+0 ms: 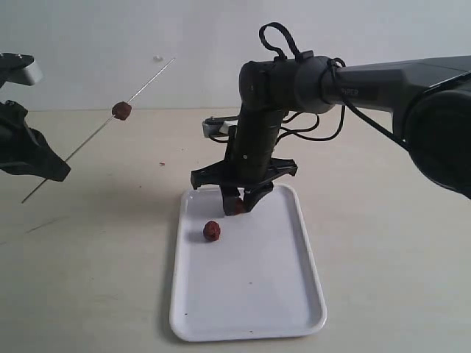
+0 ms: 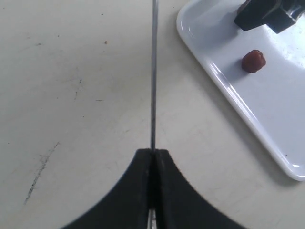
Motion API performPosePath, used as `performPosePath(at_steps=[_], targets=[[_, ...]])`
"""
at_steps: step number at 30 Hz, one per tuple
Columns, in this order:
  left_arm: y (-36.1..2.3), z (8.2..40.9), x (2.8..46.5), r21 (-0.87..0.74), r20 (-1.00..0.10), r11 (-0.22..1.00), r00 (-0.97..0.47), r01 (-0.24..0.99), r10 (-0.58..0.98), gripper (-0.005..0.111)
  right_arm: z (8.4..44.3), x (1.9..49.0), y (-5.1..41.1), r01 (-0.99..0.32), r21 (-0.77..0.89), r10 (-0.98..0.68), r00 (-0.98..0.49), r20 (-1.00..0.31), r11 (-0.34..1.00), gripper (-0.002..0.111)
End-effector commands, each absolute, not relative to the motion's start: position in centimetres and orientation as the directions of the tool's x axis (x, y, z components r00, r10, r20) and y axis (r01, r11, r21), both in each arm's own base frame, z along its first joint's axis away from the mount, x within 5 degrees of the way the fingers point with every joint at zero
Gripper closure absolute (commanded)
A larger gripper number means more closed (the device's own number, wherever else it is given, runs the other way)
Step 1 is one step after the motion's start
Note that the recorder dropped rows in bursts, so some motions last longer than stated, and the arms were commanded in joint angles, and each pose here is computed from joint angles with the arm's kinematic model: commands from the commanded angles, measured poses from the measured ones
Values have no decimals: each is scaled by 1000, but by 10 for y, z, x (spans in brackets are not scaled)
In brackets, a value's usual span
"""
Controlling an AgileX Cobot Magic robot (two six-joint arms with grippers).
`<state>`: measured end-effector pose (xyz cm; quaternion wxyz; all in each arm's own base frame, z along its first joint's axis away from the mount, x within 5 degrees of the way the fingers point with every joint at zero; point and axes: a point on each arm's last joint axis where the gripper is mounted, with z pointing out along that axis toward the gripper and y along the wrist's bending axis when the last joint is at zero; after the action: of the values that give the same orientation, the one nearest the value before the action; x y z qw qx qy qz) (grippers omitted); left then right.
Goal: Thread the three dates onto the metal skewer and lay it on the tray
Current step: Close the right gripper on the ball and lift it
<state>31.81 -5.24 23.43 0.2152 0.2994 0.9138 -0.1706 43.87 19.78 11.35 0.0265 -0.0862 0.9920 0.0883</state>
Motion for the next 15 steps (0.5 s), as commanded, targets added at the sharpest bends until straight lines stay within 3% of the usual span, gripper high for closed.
performPosePath(at_steps=[1,15], targets=[[-52,236,318,-185,-507,765,-727,616,463,107,112,440,199,-182,178,-171,-982,-77,967,73],[-52,236,317,-188,-507,765,-728,616,462,107,112,440,199,-178,178,-168,-983,-68,968,77]])
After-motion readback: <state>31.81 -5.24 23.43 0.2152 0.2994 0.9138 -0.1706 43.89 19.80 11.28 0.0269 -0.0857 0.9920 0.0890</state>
